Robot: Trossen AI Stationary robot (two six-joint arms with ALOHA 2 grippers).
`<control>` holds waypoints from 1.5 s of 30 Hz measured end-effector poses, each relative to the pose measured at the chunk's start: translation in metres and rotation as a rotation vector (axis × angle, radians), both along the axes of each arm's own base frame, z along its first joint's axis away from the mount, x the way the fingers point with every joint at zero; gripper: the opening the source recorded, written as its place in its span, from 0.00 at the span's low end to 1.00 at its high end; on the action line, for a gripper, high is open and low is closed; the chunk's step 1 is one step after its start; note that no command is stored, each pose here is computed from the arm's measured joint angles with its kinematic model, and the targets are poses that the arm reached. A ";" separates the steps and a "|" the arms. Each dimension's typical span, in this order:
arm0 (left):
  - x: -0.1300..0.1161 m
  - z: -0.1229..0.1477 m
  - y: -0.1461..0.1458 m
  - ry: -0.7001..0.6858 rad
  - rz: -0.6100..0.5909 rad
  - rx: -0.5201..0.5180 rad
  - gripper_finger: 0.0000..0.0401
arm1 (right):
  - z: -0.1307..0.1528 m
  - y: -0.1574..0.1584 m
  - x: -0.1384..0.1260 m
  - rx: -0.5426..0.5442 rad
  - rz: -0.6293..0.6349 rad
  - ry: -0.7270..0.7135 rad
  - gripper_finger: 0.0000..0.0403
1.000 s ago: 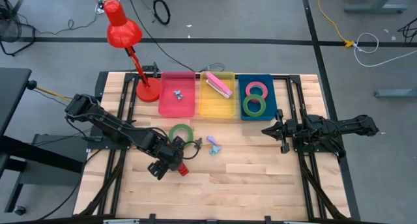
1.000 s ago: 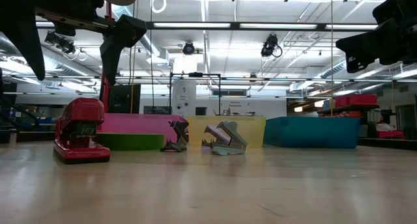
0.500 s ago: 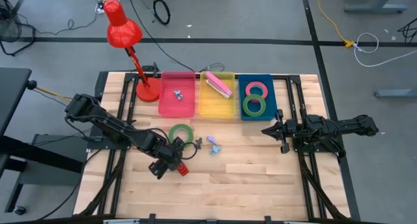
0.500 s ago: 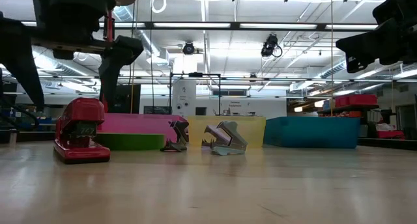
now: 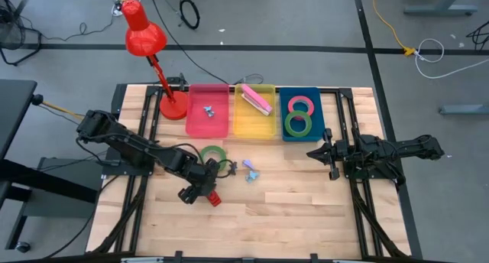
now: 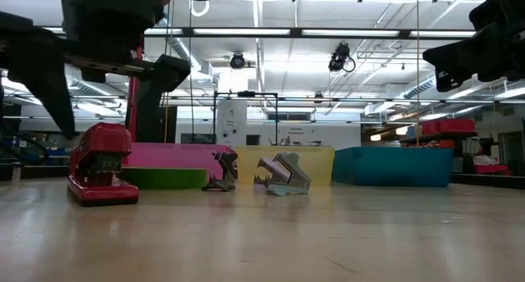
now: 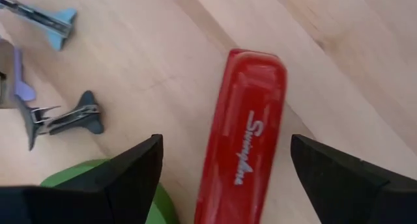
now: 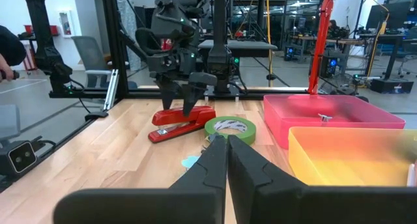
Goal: Pick and place Stapler, Stapler remover, tape
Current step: Put the red stapler into the yellow bin
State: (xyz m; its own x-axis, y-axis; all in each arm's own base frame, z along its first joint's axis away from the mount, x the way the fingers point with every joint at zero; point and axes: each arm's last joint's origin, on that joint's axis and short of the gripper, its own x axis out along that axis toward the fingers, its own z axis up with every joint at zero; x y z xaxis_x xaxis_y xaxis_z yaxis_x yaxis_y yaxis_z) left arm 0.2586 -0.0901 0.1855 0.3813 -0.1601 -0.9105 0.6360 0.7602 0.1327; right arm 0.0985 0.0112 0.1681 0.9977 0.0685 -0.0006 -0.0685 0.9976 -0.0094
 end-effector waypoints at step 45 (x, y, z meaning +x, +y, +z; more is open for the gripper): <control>0.010 -0.030 -0.002 0.109 -0.032 0.002 0.80 | 0.000 0.000 0.000 0.000 0.001 -0.001 0.04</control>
State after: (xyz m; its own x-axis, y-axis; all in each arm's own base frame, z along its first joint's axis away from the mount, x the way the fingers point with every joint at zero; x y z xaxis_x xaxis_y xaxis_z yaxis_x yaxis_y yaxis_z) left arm 0.2683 -0.0924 0.1552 0.2752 -0.1687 -0.9465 0.6708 0.7389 0.0633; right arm 0.0985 0.0112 0.1683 0.9976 0.0695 0.0006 -0.0694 0.9975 -0.0090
